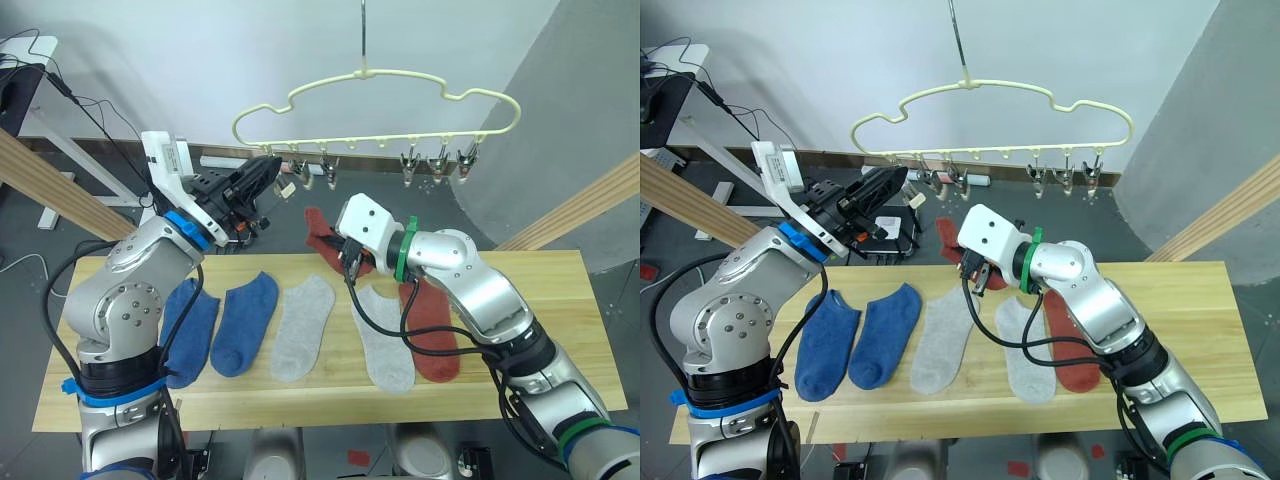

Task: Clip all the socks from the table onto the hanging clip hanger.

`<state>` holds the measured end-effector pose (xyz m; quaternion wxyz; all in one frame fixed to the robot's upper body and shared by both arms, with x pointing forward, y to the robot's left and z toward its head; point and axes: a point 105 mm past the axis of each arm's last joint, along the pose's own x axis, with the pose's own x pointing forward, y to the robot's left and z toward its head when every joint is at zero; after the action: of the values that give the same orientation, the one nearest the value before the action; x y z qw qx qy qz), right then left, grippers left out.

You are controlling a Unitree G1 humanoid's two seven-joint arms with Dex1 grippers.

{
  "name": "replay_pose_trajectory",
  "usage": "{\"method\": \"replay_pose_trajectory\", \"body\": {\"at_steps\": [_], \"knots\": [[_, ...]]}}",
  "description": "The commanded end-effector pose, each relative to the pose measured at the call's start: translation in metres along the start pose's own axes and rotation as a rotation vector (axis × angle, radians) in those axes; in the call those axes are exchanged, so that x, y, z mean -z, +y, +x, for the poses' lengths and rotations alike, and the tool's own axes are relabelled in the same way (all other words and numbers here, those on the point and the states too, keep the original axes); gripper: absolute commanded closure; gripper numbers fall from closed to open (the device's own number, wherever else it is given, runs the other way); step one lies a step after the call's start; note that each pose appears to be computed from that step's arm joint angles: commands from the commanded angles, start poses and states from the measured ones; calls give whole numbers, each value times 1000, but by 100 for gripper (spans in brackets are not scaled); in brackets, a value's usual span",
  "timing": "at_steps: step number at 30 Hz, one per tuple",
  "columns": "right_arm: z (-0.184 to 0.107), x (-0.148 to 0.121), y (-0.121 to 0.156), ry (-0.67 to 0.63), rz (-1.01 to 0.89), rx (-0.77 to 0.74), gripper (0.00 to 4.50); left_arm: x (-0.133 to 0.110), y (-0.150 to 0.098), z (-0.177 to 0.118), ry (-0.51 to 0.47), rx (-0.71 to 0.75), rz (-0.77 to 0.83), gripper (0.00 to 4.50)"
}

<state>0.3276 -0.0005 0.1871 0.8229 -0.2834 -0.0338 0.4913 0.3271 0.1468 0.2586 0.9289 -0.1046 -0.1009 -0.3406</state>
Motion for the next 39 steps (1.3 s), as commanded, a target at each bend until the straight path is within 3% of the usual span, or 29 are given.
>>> {"method": "replay_pose_trajectory", "body": {"at_steps": [1, 18, 36, 39], "knots": [[4, -12, 5, -43, -36, -32, 450, -13, -16, 1, -49, 53, 31, 443], [21, -31, -2, -97, -27, -5, 450, -5, -22, 4, -40, 66, 13, 443], [19, -50, -10, -178, -8, 50, 450, -3, -16, 0, -36, 31, 27, 443], [21, -51, -9, -184, -6, 46, 450, -4, -12, -1, -42, 19, 19, 344]]}}
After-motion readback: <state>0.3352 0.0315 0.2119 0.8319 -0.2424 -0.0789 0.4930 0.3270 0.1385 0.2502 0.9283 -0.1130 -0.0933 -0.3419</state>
